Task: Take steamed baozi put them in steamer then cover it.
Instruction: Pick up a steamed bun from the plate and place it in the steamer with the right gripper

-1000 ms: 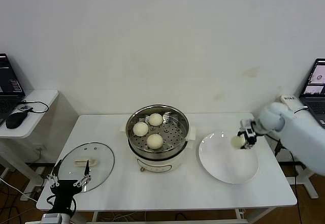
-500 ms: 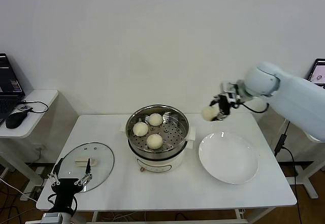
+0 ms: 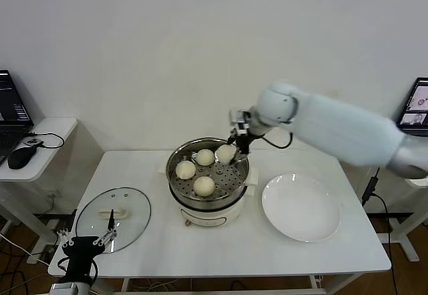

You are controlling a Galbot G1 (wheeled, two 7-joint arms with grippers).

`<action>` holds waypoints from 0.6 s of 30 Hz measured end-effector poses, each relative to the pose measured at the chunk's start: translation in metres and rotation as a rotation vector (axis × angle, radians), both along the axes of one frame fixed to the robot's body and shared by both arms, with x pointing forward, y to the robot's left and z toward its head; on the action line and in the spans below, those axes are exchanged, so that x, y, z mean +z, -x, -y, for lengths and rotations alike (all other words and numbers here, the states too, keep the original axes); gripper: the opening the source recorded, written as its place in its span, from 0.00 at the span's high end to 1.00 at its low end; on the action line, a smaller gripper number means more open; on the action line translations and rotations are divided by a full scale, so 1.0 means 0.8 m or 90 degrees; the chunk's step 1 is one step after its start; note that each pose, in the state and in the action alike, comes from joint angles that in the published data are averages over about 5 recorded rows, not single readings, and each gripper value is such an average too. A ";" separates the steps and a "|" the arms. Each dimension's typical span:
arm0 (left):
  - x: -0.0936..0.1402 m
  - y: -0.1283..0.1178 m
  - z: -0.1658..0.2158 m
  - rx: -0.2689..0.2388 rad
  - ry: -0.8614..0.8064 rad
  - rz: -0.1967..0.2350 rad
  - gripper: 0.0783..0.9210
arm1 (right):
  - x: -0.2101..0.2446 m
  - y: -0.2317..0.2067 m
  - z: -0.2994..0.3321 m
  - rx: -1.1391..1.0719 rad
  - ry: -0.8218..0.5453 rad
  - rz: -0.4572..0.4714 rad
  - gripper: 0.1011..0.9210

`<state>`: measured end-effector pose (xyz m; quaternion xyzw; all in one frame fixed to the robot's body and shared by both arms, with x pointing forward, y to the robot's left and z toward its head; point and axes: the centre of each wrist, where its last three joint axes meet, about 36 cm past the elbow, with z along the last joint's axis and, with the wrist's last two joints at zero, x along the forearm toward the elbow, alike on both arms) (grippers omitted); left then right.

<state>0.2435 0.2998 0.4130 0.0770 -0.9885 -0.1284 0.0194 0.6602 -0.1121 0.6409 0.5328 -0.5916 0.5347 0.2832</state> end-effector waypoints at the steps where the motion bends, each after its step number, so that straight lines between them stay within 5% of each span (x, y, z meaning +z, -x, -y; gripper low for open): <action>1: 0.000 0.000 0.000 0.000 0.000 0.000 0.12 | -0.005 -0.001 -0.005 0.001 0.003 -0.002 0.37; 18: -0.003 -0.003 -0.002 0.003 0.002 0.000 0.12 | -0.072 -0.022 -0.032 -0.012 0.058 -0.001 0.37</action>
